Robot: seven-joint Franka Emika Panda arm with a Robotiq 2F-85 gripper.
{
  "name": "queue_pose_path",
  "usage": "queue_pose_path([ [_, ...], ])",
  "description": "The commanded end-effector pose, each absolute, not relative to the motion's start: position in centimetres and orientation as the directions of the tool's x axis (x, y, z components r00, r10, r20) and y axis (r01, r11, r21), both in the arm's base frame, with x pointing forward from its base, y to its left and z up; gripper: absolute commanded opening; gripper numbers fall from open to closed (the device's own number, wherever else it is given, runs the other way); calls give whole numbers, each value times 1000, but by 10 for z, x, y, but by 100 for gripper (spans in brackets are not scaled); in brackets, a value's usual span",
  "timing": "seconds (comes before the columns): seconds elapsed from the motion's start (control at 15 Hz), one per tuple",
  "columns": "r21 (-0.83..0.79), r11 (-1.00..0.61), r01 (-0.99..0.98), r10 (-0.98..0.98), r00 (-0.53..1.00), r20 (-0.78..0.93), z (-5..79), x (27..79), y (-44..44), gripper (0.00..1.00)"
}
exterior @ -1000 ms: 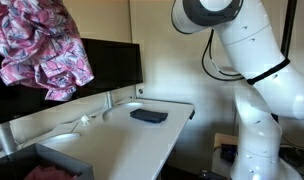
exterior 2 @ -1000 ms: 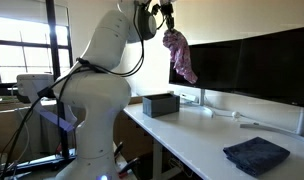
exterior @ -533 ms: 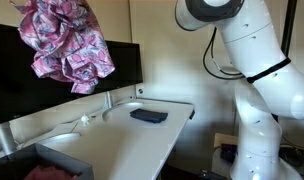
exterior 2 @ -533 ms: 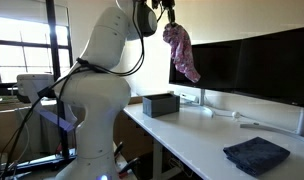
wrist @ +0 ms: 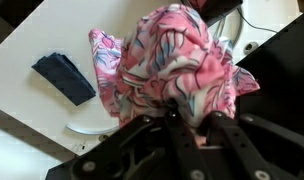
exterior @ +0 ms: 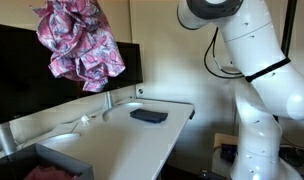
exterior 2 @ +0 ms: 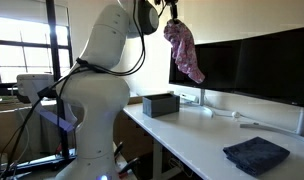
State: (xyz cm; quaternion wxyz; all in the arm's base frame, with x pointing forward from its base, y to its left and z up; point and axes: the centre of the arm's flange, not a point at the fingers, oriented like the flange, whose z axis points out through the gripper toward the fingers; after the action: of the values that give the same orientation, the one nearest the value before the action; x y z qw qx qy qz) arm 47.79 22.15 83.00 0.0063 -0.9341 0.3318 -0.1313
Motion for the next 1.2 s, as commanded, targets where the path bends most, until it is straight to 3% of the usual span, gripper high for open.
queue_pose_path([
  [0.0, -108, -765, -635, -641, 733, 228, 834, 471, 219, 51],
  [0.47, -111, -767, -632, -639, 736, 223, 834, 473, 227, 98],
  [1.13, -32, -871, -491, -490, 862, 132, 765, 485, 304, 100],
])
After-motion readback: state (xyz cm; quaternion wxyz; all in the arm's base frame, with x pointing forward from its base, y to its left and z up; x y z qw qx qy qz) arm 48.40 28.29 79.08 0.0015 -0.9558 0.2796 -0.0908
